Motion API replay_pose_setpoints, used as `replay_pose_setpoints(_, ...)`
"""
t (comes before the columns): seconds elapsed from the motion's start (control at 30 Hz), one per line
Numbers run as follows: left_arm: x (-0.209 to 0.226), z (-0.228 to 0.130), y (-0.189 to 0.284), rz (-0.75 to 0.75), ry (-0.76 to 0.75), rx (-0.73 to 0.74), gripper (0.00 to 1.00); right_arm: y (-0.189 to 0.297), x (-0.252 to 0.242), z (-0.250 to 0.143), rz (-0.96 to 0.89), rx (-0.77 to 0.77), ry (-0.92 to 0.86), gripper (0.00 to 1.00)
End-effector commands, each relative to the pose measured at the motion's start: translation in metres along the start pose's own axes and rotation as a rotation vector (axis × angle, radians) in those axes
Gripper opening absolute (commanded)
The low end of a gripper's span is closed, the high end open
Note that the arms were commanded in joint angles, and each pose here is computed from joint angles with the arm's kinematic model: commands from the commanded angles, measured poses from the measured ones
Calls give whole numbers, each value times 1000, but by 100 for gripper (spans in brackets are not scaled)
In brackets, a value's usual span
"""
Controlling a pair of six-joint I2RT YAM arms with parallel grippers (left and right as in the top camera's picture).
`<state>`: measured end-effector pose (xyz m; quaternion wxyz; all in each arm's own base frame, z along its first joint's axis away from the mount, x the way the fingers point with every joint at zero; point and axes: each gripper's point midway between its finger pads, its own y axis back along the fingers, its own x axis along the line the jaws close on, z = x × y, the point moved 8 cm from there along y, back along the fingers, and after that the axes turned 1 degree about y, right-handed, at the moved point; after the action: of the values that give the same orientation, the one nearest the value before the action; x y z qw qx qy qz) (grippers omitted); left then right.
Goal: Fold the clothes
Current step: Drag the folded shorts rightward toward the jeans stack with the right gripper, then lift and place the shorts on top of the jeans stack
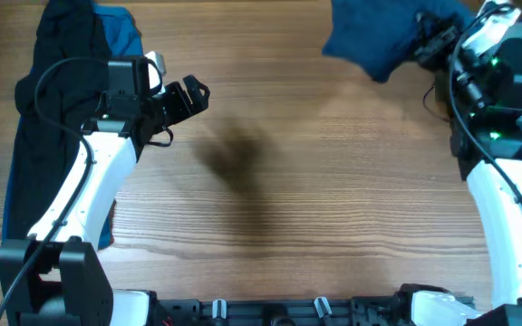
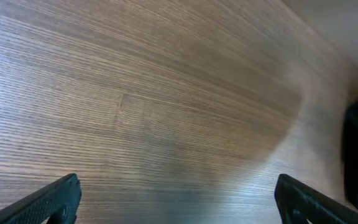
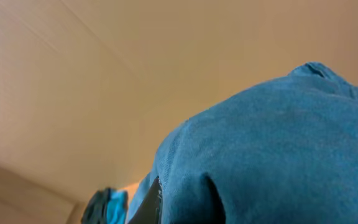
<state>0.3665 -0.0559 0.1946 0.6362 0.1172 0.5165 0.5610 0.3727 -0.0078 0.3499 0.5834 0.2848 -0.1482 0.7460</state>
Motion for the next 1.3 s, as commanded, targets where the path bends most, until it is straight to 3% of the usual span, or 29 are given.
replay_pose_setpoints(0.0, 1, 2, 0, 4, -4, -8, 100, 15, 7, 43, -65, -173, 118, 4)
replay_pose_setpoints(0.1, 1, 2, 0, 4, -4, -9, 100, 23, -9, 60, -190, -278, 135, 4)
replay_pose_setpoints(0.53, 0, 3, 0, 0, -6, -16, 100, 61, -73, 103, -402, -412, 227, 4)
replay_pose_setpoints(0.77, -1, 6, 1, -9, -12, -31, 100, 55, -129, 121, -339, -478, 293, 4)
replay_pose_setpoints(0.93, -2, 6, 1, -11, -13, -34, 100, 31, -181, 107, -285, -463, 318, 4)
replay_pose_setpoints(1.13, -2, 6, 0, -12, -14, -33, 100, 16, -193, 121, -246, -527, 370, 4)
replay_pose_setpoints(1.27, -3, 6, 0, -13, -15, -32, 100, 8, -213, 128, -286, -483, 326, 4)
